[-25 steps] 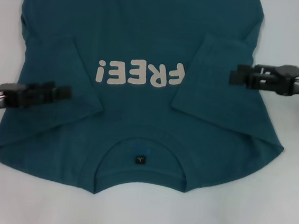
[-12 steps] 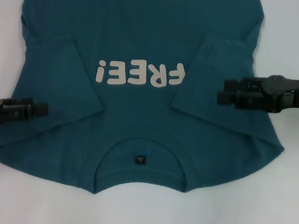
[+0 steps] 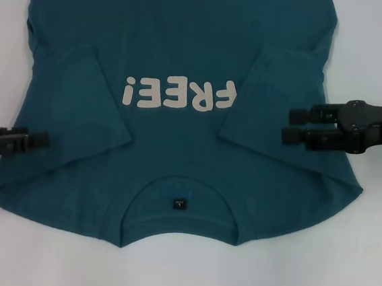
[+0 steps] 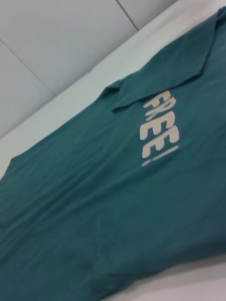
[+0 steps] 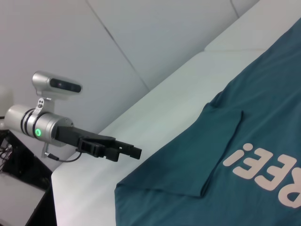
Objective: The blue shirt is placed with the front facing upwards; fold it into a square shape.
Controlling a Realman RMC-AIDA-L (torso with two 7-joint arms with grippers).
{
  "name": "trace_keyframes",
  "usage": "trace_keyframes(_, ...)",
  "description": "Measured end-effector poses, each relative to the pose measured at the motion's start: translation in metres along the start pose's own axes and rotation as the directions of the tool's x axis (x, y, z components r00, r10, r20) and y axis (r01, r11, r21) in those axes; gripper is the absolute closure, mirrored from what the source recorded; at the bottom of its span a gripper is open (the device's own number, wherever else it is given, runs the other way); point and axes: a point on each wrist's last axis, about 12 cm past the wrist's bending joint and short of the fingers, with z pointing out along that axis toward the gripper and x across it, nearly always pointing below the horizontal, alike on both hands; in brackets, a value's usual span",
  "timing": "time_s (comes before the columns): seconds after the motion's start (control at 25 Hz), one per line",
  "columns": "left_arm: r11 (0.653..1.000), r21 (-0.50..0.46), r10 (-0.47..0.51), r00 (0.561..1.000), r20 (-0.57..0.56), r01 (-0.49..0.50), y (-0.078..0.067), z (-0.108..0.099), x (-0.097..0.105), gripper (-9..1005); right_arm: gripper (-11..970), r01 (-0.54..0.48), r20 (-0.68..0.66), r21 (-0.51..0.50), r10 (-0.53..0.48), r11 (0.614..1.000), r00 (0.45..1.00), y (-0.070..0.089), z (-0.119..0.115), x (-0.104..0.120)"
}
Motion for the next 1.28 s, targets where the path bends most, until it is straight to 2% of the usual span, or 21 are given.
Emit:
trace_keyframes(0.6,0.997,-0.075,-0.030,0.998,-0.047,0.026,0.010,-0.017,0.006,123,258,0.031,-0.057,-0.031,-0.032,0.999,0.998,0.001,0.011,-0.007)
trace_keyframes(1.28,0.990,-0.133,-0.053,0.997,-0.063,0.044,0.017,-0.018,0.008,122,259,0.026,-0.053,-0.035,-0.028,0.999,0.998,0.001,0.013,-0.009)
